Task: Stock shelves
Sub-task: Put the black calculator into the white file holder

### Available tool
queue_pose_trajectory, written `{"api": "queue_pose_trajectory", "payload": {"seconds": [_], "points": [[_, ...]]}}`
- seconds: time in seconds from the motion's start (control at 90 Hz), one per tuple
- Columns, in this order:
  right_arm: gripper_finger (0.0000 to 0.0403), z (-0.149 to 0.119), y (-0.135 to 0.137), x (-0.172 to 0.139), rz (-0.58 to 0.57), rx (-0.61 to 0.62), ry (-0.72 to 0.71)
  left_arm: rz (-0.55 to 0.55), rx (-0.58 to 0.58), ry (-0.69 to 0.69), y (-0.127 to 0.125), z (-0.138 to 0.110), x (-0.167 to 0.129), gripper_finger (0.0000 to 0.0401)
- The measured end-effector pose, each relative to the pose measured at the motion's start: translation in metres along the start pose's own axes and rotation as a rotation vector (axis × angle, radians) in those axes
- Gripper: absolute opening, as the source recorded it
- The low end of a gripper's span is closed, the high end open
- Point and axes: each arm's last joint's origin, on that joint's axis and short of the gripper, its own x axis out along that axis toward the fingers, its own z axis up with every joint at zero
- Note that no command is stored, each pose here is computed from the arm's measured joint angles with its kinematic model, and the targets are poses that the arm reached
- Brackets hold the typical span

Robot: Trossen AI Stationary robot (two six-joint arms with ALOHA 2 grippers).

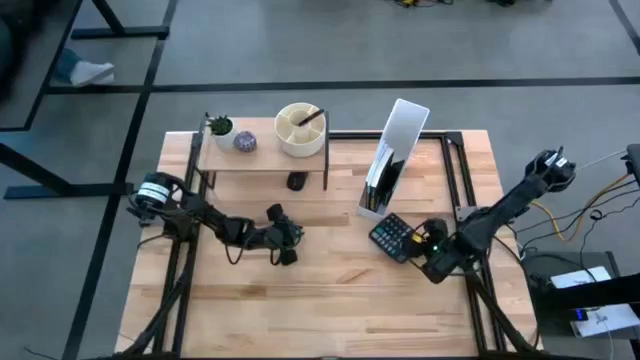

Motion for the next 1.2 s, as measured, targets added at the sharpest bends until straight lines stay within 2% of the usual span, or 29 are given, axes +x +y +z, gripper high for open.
{"api": "queue_pose_trajectory", "payload": {"seconds": [0.144, 0.278, 0.5, 0.644, 0.767, 0.9, 1.078, 1.2], "points": [[0.0181, 0.0, 0.003, 0.011, -0.006, -0.003, -0.074, 0.0, 0.0, 0.0, 0.0, 0.0, 0.0, 0.0066], [0.0152, -0.002, 0.006, 0.013, 0.026, -0.008, -0.082, 0.0, 0.0, -0.001, 0.0, 0.0, 0.0, 0.0066], [0.0069, -0.001, 0.009, 0.01, 0.084, -0.049, -0.121, 0.0, 0.0, -0.001, 0.0, 0.0, 0.0, 0.0066], [0.0015, -0.004, 0.022, 0.0, 0.15, -0.115, -0.132, 0.0, 0.0, -0.001, 0.0, 0.0, 0.0, 0.0066], [0.001, -0.009, 0.041, -0.017, 0.179, -0.247, -0.109, 0.0, 0.0, 0.0, 0.0, 0.0, 0.0, 0.0066], [0.001, -0.015, 0.072, -0.047, 0.275, -0.439, -0.096, 0.0, 0.0, -0.001, 0.0, 0.0, 0.0, 0.0066], [0.001, -0.006, 0.114, -0.09, 0.405, -0.701, -0.31, 0.0, -0.001, -0.003, 0.0, 0.0, 0.0, 0.0066], [0.0009, 0.009, 0.136, -0.112, 0.408, -0.85, -0.456, -0.001, -0.001, -0.004, 0.0, 0.0, 0.0, 0.0066]]}}
